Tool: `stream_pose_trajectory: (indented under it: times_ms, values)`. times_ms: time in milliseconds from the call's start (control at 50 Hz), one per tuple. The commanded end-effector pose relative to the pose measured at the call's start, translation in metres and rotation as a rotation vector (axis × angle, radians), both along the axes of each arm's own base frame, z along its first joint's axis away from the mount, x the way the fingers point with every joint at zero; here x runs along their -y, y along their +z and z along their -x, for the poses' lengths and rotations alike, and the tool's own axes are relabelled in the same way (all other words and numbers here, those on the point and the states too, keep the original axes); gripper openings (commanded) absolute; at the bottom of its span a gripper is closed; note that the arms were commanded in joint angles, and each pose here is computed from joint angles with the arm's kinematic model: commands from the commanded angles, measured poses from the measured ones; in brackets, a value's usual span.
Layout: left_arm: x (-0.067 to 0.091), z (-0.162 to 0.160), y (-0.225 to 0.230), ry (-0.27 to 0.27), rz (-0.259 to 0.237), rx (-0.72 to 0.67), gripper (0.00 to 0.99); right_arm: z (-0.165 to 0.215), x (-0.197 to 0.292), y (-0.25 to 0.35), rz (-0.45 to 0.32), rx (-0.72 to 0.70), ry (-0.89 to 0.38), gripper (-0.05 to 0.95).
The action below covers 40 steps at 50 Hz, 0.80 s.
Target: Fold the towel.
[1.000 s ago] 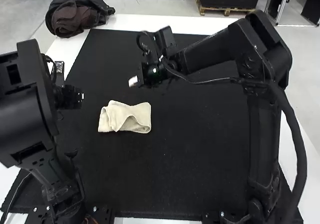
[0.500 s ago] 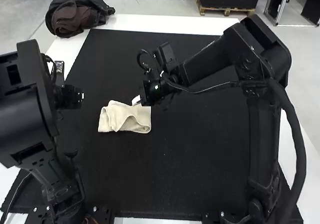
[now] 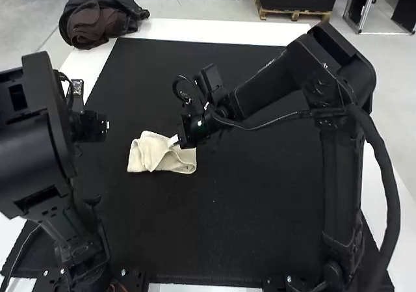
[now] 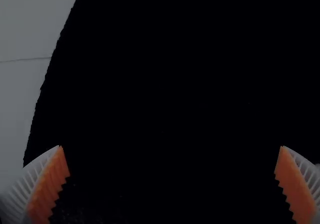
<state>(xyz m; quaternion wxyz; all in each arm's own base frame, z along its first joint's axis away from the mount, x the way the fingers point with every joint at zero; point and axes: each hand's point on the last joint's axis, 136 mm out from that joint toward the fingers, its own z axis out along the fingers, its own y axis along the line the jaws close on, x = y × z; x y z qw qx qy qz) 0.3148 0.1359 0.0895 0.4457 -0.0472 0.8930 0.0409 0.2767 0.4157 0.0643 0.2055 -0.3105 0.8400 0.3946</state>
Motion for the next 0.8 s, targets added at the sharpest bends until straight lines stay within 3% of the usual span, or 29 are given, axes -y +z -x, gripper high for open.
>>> stream_pose_trajectory:
  times_ms: [0,780]
  values:
    - [0.001,-0.001,0.010,-0.013,-0.005,0.032,0.967,0.002,-0.004,0.012,-0.027,0.029,0.014,-0.02]
    - [-0.007,0.004,0.010,-0.001,-0.008,0.029,0.967,-0.009,-0.014,-0.012,-0.033,0.034,-0.010,-0.02]
